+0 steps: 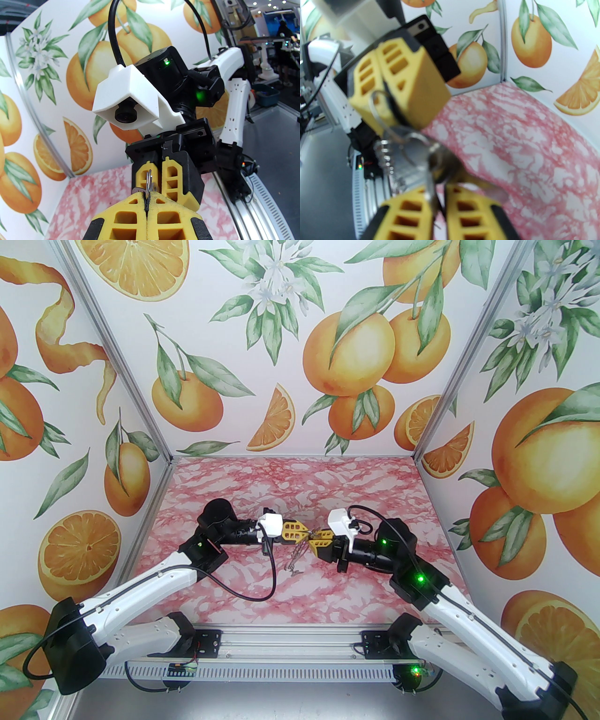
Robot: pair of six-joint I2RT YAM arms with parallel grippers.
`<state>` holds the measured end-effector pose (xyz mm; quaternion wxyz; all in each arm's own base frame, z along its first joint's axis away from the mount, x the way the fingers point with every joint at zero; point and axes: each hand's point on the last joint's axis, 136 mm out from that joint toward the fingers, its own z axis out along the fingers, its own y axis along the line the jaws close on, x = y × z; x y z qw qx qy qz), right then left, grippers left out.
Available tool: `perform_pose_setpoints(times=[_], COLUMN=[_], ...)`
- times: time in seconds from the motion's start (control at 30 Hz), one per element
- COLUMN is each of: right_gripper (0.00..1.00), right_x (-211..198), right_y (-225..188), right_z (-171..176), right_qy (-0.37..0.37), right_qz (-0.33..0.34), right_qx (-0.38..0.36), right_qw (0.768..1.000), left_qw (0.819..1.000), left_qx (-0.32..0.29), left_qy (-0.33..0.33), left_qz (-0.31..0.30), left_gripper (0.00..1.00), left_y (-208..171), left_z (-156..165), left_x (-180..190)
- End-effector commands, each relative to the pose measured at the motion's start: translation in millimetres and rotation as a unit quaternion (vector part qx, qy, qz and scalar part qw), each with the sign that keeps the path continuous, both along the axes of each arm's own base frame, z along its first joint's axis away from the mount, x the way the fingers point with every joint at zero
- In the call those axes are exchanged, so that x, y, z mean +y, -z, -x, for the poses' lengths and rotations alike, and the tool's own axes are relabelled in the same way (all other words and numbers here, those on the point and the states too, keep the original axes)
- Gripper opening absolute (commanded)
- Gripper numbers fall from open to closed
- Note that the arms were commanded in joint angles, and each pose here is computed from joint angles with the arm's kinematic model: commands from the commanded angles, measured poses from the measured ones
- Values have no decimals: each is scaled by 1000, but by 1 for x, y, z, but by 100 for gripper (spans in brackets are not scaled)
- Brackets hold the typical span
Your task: Remove the keys from the keyring
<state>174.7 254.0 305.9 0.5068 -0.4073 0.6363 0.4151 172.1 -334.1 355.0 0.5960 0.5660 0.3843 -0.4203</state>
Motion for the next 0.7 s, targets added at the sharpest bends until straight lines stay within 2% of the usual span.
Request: perform_pose_setpoints(times=[0.0, 0.13, 0.3, 0.53, 0.67], right_gripper=[8, 5, 0, 0, 0], right_x=[-4, -7, -15, -20, -22], right_y=[-11, -12, -16, -20, -22], right_z=[2, 2, -2, 0, -2], right_qy=[12, 19, 49, 68, 99], right_qz=[-14, -9, 14, 52, 98], right_qx=[-13, -8, 22, 74, 67], right_qw=[1000, 1000, 998, 994, 988], left_qw=[1000, 999, 997, 984, 976], left_qx=[-24, -28, -35, -62, -86], left_qy=[-1, -7, -70, -166, -193], left_qz=[19, 19, 0, -30, -52], left_gripper=[0, 0, 0, 0, 0], left_y=[-22, -22, -14, 7, 19], left_z=[3, 2, -12, -30, -31], left_x=[5, 6, 13, 18, 10])
